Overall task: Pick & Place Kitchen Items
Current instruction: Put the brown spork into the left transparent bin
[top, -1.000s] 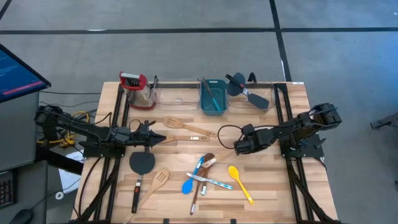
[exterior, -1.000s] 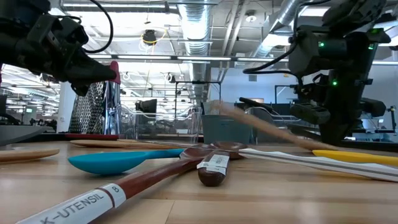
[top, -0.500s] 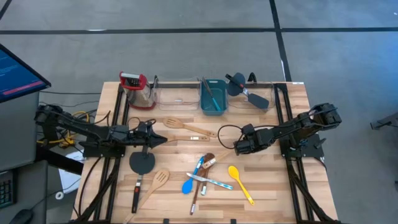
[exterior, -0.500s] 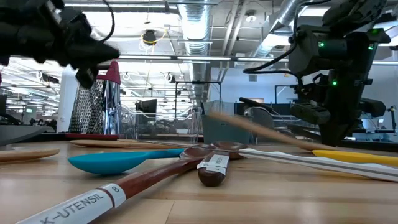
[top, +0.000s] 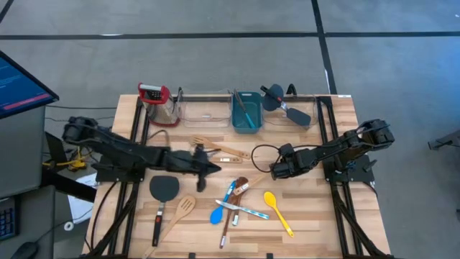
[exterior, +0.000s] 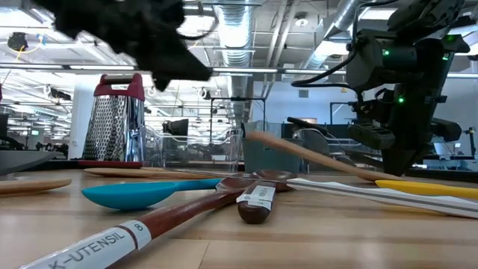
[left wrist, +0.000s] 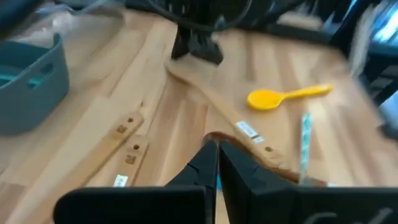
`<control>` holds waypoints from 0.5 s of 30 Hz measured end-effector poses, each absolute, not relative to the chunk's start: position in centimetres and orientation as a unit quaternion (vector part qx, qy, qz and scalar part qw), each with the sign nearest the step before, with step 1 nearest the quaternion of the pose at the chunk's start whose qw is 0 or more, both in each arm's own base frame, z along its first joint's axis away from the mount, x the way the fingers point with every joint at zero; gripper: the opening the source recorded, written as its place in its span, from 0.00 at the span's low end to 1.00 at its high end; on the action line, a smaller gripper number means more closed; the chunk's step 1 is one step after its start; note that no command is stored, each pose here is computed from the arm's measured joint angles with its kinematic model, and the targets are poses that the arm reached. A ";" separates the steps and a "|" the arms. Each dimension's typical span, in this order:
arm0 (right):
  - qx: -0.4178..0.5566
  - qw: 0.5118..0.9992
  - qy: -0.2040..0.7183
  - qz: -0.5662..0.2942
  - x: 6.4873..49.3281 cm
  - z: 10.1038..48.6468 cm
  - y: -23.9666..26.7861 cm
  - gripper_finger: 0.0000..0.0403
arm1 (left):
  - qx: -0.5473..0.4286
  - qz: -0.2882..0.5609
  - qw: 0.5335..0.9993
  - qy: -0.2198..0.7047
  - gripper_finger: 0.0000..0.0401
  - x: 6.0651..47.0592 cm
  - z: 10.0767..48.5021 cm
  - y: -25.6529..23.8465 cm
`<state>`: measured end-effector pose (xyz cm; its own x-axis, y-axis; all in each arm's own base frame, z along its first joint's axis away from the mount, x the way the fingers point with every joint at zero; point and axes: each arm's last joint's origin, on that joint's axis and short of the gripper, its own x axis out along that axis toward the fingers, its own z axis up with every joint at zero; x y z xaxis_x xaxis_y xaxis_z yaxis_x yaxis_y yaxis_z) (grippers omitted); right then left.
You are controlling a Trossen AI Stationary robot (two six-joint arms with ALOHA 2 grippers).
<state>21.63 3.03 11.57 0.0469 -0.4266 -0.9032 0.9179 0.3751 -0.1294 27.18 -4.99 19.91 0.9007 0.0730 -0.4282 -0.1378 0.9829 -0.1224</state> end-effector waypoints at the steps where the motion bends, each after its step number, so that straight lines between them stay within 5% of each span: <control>1: 0.254 0.677 0.480 -0.496 21.6 11.6 3.0 0.00 | -0.062 0.056 0.969 0.232 0.00 28.0 20.1 -5.1; 15: 0.250 0.679 0.479 -0.497 21.6 11.6 3.0 0.00 | 0.073 0.070 0.951 0.293 0.00 35.1 24.9 -8.4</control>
<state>21.63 3.01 11.56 0.0471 -0.4342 -0.8996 0.9142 0.3817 -0.1364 35.08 -8.37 24.88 0.8186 0.1759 -0.5468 -0.0910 0.9796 0.1790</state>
